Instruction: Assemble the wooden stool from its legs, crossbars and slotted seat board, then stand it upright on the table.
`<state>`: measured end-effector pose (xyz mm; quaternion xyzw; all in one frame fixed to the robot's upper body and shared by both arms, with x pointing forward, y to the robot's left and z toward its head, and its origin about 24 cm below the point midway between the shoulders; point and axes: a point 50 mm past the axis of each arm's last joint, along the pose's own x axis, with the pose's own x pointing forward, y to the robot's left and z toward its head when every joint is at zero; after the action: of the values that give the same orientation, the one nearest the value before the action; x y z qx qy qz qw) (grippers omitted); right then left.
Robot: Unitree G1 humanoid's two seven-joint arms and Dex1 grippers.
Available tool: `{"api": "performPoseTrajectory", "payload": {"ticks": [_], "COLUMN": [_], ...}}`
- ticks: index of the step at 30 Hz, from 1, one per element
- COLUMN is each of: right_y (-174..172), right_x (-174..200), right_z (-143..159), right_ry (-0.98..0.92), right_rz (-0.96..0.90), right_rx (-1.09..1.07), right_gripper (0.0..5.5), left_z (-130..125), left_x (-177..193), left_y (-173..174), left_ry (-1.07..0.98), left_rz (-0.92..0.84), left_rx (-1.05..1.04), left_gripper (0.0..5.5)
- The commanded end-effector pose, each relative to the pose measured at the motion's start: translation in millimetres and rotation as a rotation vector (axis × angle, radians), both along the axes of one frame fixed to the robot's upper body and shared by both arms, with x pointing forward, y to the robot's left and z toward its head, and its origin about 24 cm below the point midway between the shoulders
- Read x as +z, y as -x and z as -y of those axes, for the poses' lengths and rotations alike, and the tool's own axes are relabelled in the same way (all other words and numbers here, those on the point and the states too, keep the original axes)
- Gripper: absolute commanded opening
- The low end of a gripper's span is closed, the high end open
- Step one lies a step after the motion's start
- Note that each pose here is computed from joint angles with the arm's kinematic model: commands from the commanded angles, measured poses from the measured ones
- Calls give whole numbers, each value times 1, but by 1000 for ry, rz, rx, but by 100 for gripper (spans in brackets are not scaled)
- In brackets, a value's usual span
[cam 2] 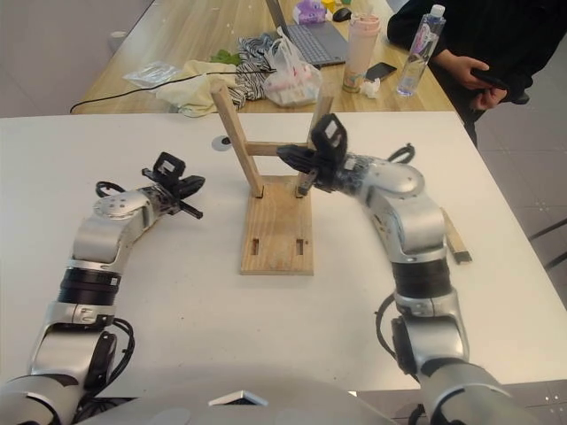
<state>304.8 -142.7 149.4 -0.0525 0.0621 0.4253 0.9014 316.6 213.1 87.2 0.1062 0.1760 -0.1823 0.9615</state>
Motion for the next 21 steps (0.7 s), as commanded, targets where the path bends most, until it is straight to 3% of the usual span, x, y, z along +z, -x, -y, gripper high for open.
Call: {"api": "performPoseTrajectory", "payload": {"ticks": [1, 4, 11, 16, 21], "right_y": [5, 25, 69, 76, 93], "right_x": [-26, -42, -61, -73, -121], "right_z": [90, 143, 207, 223, 236], "right_ry": [110, 187, 301, 309, 325], "right_rz": [-158, -248, -409, -428, -669], "right_rx": [-411, -619, -716, -677, -578], "right_gripper": [70, 122, 237, 318, 300], "left_z": [-22, -27, -42, -37, -32], "left_x": [10, 10, 15, 14, 9], "left_y": [-1, 4, 10, 8, 7], "left_ry": [63, 102, 108, 140, 160], "left_rz": [91, 118, 166, 174, 164], "left_rx": [185, 266, 367, 361, 352], "left_gripper": [0, 0, 0, 0, 0]}}
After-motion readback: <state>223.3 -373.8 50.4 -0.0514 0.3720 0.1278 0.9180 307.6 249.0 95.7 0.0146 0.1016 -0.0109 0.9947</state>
